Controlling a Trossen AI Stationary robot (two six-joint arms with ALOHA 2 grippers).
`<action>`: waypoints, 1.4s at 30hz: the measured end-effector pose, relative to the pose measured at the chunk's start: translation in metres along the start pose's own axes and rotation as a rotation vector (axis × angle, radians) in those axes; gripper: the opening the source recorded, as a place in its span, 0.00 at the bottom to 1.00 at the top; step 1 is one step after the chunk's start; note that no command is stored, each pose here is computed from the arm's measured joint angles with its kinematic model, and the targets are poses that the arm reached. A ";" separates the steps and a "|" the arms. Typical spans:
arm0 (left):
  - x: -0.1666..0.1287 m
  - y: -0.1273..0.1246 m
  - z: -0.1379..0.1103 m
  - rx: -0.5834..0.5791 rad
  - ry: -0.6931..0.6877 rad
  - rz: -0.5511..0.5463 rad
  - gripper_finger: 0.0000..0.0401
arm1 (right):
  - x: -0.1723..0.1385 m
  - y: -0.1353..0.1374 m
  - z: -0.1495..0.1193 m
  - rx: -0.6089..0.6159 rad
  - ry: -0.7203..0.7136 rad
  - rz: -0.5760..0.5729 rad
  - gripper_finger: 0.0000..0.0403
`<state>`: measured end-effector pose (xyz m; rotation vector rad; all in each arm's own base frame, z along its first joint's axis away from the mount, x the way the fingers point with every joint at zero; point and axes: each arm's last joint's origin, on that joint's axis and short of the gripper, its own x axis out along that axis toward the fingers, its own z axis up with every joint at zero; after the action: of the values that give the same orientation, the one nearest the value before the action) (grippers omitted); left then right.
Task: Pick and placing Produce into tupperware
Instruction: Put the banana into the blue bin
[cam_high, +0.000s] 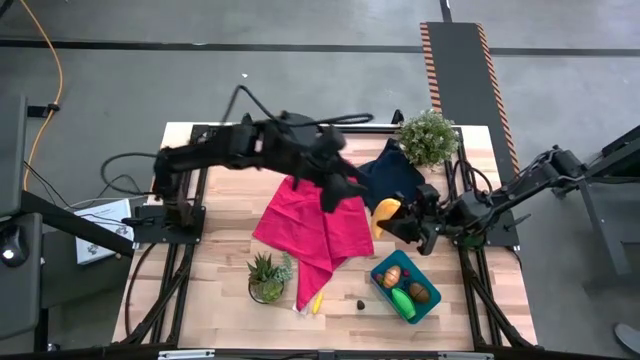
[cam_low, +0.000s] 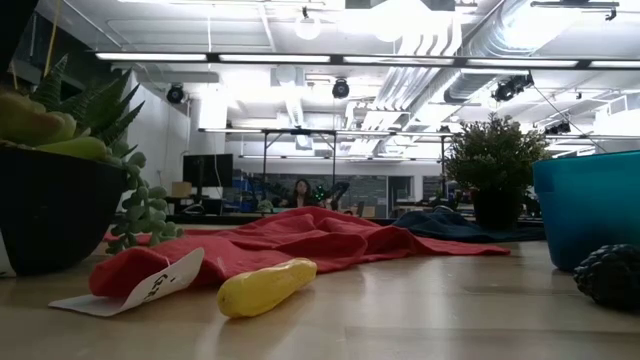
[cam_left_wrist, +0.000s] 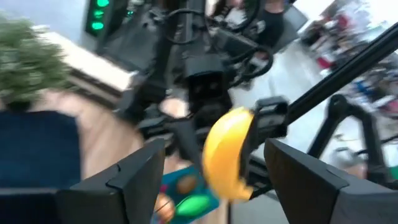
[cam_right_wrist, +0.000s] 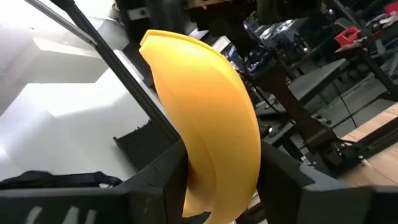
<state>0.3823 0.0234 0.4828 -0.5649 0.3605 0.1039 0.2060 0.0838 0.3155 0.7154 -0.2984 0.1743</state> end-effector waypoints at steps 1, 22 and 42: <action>-0.009 0.000 0.000 0.006 0.010 0.024 0.64 | -0.001 0.000 0.001 0.000 0.000 -0.002 0.36; -0.187 -0.027 -0.046 -0.009 -0.020 0.489 0.50 | -0.061 -0.001 0.027 0.097 0.259 -0.167 0.36; -0.231 -0.020 -0.117 -0.157 -0.142 0.512 0.44 | -0.066 0.014 0.029 0.094 0.663 -0.382 0.36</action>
<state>0.1354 -0.0568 0.4844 -0.6056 0.3542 0.6669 0.1337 0.0711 0.3235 0.7543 0.4804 0.0541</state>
